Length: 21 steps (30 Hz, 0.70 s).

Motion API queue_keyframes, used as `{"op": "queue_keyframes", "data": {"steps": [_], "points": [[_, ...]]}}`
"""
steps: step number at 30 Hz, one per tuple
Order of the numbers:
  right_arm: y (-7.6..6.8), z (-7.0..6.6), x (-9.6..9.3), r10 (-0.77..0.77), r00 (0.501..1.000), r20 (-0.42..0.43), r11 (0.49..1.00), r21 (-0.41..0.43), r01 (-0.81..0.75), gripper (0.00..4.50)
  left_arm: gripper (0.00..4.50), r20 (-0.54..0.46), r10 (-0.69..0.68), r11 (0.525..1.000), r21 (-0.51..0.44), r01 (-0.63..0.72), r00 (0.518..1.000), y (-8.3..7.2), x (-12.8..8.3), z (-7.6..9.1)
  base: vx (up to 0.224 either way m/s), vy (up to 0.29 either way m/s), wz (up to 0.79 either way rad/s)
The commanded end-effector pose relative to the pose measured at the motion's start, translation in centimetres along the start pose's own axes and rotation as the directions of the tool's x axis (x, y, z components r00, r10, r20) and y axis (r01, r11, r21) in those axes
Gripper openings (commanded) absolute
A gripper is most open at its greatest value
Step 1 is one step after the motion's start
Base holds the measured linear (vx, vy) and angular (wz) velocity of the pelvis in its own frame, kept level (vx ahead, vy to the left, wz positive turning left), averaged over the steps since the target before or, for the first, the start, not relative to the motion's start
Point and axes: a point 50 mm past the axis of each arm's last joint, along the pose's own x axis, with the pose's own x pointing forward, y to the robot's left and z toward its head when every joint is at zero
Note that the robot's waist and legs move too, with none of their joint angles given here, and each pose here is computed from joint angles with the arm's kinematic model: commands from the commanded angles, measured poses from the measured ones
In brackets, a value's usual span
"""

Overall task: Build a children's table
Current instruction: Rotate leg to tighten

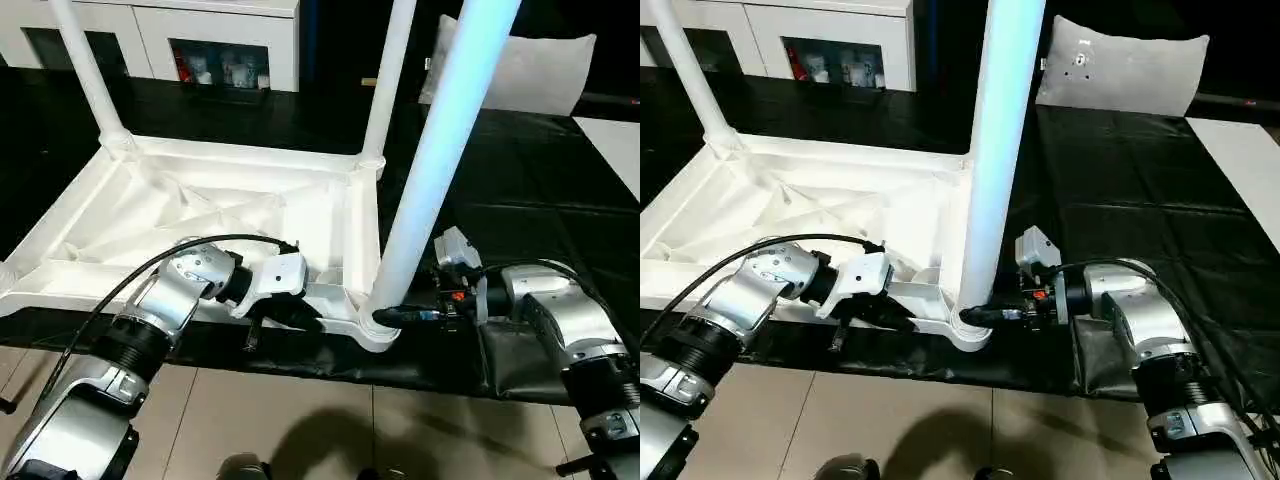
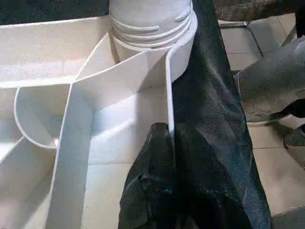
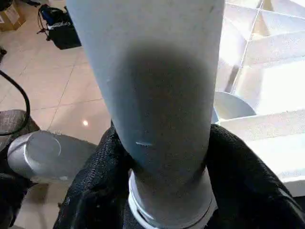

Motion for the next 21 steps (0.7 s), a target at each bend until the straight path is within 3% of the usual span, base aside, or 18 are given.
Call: {"op": "queue_keyframes", "data": {"steps": [1, 6, 12, 16, 17, 18, 19, 21], "points": [[0.0, 0.3, 0.0, 0.020, 1.000, 0.000, 1.000, -0.003, -0.020, 2.07, 0.00, 0.019, -0.041, 0.997, 0.060, 0.040, 0.999, 0.0, 0.4, 1.0, 0.000, 0.000, 0.00], [0.2, 0.1, 0.6, 0.006, 1.000, 0.021, 0.999, 0.037, -0.007, 1.97, 0.00, 0.037, 0.016, 1.000, 0.007, -0.016, 0.999, 0.2, 0.5, 0.7, 0.000, 0.000, 0.00], [-0.9, -0.2, 2.0, -0.208, 0.978, 0.008, 0.974, 0.096, 0.206, 1.96, 0.00, 0.073, 0.214, 0.972, -0.118, -0.204, 0.974, 1.8, 1.1, 1.2, 0.000, 0.000, 0.00], [-2.7, -0.2, 3.9, -0.469, 0.882, -0.043, 0.866, 0.176, 0.469, 1.95, 0.00, 0.085, 0.328, 0.929, -0.212, -0.305, 0.941, 2.9, 2.5, 2.4, 0.000, 0.000, 0.00], [-3.4, -0.4, 4.4, -0.558, 0.825, -0.087, 0.803, 0.193, 0.564, 1.94, 0.00, 0.090, 0.369, 0.910, -0.238, -0.340, 0.925, 3.4, 3.1, 3.0, 0.000, 0.000, 0.00], [-3.7, -0.4, 4.6, -0.595, 0.797, -0.104, 0.772, 0.204, 0.603, 1.94, 0.00, 0.085, 0.394, 0.897, -0.253, -0.363, 0.915, 3.7, 3.5, 3.3, 0.000, 0.000, 0.00], [-3.7, -0.4, 4.6, -0.595, 0.797, -0.104, 0.772, 0.204, 0.603, 1.94, 0.00, 0.085, 0.394, 0.897, -0.253, -0.363, 0.915, 3.7, 3.5, 3.3, 0.000, 0.000, 0.00], [-4.4, -0.4, 5.4, -0.672, 0.728, -0.138, 0.686, 0.254, 0.681, 1.94, 0.00, 0.065, 0.455, 0.863, -0.278, -0.422, 0.888, 4.4, 4.5, 4.1, 0.000, 0.000, 0.00]]}}
